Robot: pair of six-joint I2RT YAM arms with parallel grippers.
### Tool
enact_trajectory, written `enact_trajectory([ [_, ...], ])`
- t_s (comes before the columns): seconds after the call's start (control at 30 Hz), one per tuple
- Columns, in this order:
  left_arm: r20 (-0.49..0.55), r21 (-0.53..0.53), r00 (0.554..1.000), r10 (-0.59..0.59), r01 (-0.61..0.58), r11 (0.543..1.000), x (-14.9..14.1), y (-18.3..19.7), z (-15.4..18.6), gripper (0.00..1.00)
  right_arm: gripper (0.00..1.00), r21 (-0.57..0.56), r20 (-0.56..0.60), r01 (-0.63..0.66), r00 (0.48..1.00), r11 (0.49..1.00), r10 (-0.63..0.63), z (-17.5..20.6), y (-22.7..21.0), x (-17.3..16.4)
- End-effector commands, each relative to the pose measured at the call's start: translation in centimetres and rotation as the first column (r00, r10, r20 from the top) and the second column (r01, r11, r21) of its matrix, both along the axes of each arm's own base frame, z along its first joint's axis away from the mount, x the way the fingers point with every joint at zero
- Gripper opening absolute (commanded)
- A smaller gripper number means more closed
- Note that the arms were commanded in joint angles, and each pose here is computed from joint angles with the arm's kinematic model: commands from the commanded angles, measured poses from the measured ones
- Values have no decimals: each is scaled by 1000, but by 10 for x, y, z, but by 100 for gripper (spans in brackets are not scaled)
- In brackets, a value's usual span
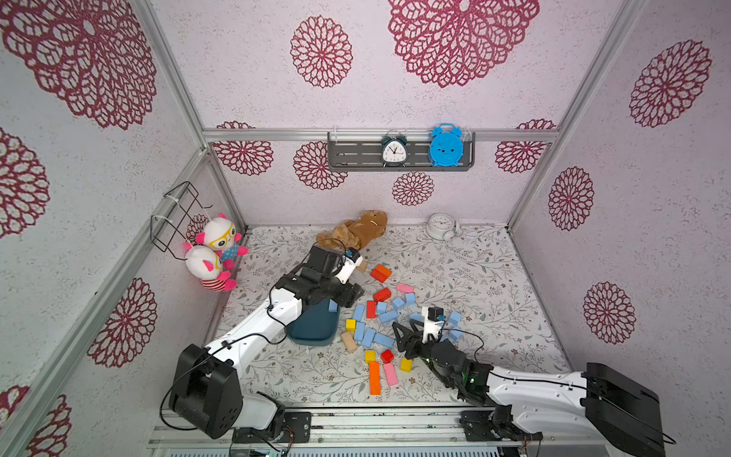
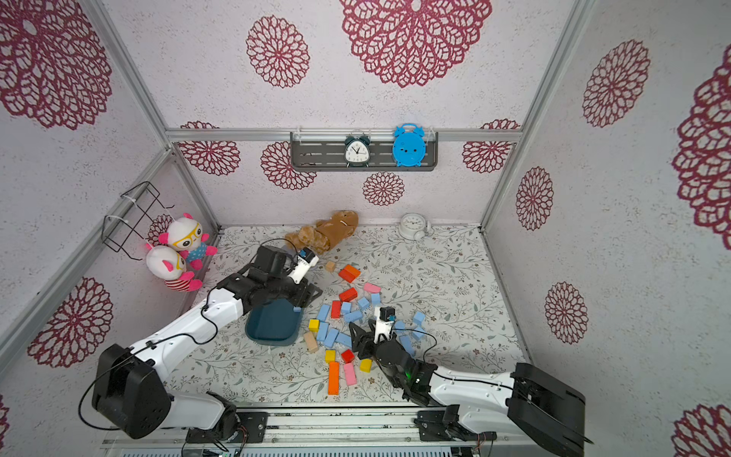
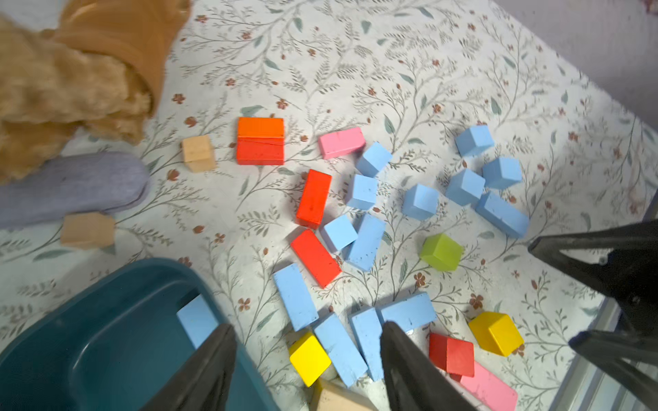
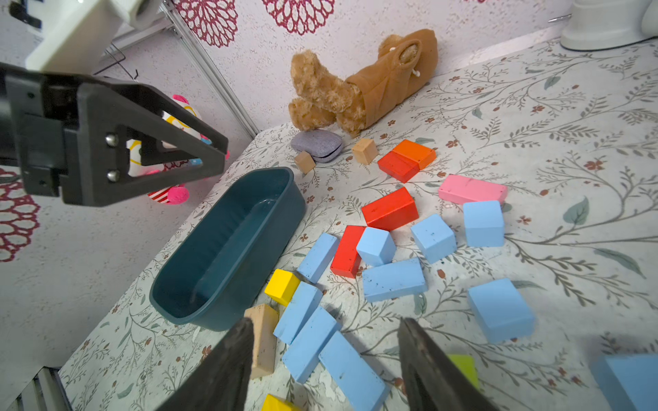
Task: Pick out the blue building blocks
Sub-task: Pick up the building block from the center of the board.
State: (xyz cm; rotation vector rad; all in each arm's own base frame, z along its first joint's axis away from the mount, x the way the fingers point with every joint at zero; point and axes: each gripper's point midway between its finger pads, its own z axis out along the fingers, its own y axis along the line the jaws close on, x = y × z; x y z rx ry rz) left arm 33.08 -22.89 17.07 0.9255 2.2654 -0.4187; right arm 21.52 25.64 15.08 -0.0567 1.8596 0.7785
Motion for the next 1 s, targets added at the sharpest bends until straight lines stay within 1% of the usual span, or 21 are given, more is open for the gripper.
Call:
enact_trajectory([
  [0.0, -20, 210, 987, -157, 157, 965, -9, -8, -41, 69, 68, 11, -28, 53, 998, 999, -53, -11, -19, -1],
  [0.07, -42, 268, 977, -207, 210, 940, -7, -17, -57, 68, 67, 21, -38, 80, 996, 997, -79, -17, -28, -2],
  [0.17, -95, 332, 967, -238, 256, 908, 3, -22, -76, 68, 67, 31, -56, 122, 991, 992, -120, -23, -37, 0],
  [0.3, -138, 468, 953, -269, 302, 830, 17, -10, -97, 69, 67, 2, -69, 129, 989, 992, -129, -25, -35, 2],
  [0.37, -153, 510, 931, -332, 363, 780, 21, -6, -105, 70, 66, 1, -68, 130, 989, 991, -130, -26, -34, 2],
  [0.43, -167, 521, 903, -396, 422, 742, 24, -4, -110, 71, 66, 5, -68, 131, 989, 991, -131, -27, -33, 3],
  [0.53, -176, 528, 879, -442, 464, 711, 33, -1, -112, 74, 66, 12, -75, 125, 990, 992, -124, -30, -30, 3],
  [0.57, -190, 524, 862, -470, 494, 694, 33, 1, -112, 76, 66, 11, -74, 122, 990, 992, -121, -29, -29, 3],
  [0.63, -222, 522, 815, -536, 563, 640, 26, 7, -116, 80, 67, 5, -73, 111, 991, 994, -110, -27, -25, 3],
  [0.7, -255, 536, 764, -593, 622, 570, 18, 15, -125, 82, 67, -7, -73, 105, 992, 994, -106, -26, -22, 4],
  [0.77, -274, 540, 734, -622, 652, 532, 13, 21, -132, 82, 67, -8, -74, 99, 992, 995, -100, -26, -20, 4],
  [0.83, -282, 535, 720, -634, 667, 518, 12, 23, -135, 84, 67, 0, -76, 99, 992, 995, -99, -26, -19, 4],
  [0.87, -303, 525, 712, -633, 679, 512, 12, 24, -144, 84, 67, 0, -75, 99, 992, 995, -98, -27, -19, 4],
  [0.97, -314, 514, 713, -627, 683, 519, 16, 22, -154, 88, 66, 3, -74, 92, 993, 996, -92, -25, -16, 5],
])
